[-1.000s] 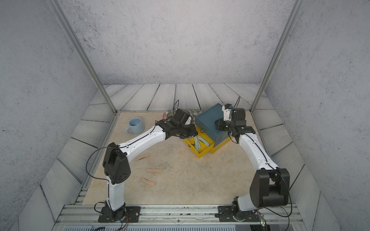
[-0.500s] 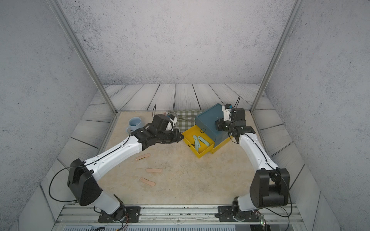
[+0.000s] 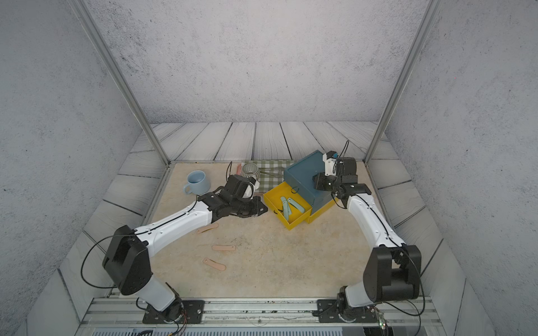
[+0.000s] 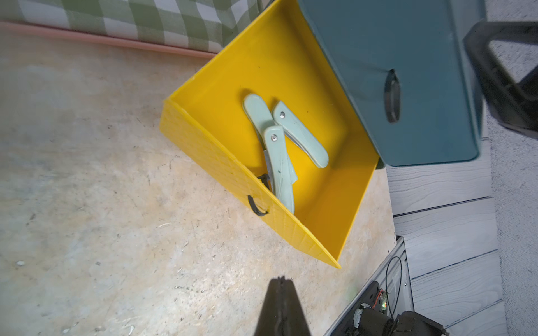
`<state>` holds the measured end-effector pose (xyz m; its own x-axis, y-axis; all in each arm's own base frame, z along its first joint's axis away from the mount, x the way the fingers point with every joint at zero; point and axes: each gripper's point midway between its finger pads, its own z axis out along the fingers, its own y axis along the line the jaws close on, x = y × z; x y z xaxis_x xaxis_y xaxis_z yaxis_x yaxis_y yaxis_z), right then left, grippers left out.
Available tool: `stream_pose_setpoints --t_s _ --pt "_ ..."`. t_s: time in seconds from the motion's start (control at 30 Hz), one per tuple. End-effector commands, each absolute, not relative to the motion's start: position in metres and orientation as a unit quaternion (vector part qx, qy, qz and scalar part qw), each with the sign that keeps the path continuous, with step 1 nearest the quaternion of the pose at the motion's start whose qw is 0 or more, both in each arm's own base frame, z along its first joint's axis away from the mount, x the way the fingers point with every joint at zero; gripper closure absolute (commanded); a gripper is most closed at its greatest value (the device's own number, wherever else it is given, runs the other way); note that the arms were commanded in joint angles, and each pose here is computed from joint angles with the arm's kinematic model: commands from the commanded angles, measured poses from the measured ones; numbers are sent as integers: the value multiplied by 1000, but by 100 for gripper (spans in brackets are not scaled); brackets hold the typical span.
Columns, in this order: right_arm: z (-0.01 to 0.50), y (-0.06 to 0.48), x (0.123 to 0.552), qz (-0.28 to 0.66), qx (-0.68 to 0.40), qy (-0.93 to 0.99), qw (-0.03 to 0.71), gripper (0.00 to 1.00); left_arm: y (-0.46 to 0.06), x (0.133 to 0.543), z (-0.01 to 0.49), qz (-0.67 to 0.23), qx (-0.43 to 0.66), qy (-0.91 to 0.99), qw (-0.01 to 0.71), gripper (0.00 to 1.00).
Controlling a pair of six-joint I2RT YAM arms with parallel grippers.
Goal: Place the fruit knives into the drawer by color
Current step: Close the drawer in the storage box.
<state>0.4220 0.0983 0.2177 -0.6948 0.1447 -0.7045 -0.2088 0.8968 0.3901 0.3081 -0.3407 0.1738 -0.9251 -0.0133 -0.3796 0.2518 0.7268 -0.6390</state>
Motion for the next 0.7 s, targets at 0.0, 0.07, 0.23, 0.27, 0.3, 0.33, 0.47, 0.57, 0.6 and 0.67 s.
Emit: stream_pose_setpoints --t_s 0.0,0.07,0.23,0.27,0.3,0.33,0.47,0.57,0.6,0.67 --pt "83 74 316 149 47 983 95 88 -352 312 163 -372 69 912 160 100" --pt "83 74 316 149 47 983 95 89 -357 315 157 -374 68 912 155 100" --pt "82 74 315 148 47 983 94 88 -363 321 148 -373 69 913 148 100" --pt "81 74 315 148 47 983 93 89 -365 322 149 -376 70 912 149 100" --pt "81 75 315 149 47 983 93 89 -367 324 149 -377 69 912 148 100" --pt "80 74 315 149 48 983 91 89 -368 324 148 -378 70 911 147 100" --pt "79 74 315 149 48 983 91 89 -373 329 147 -381 70 910 148 100" --pt "78 74 315 149 48 984 90 89 -376 332 147 -383 70 909 146 100" --pt "78 74 315 149 48 984 89 89 -378 333 148 -384 72 909 146 100" --pt "78 74 316 149 48 983 91 89 -381 336 147 -386 72 908 145 100"
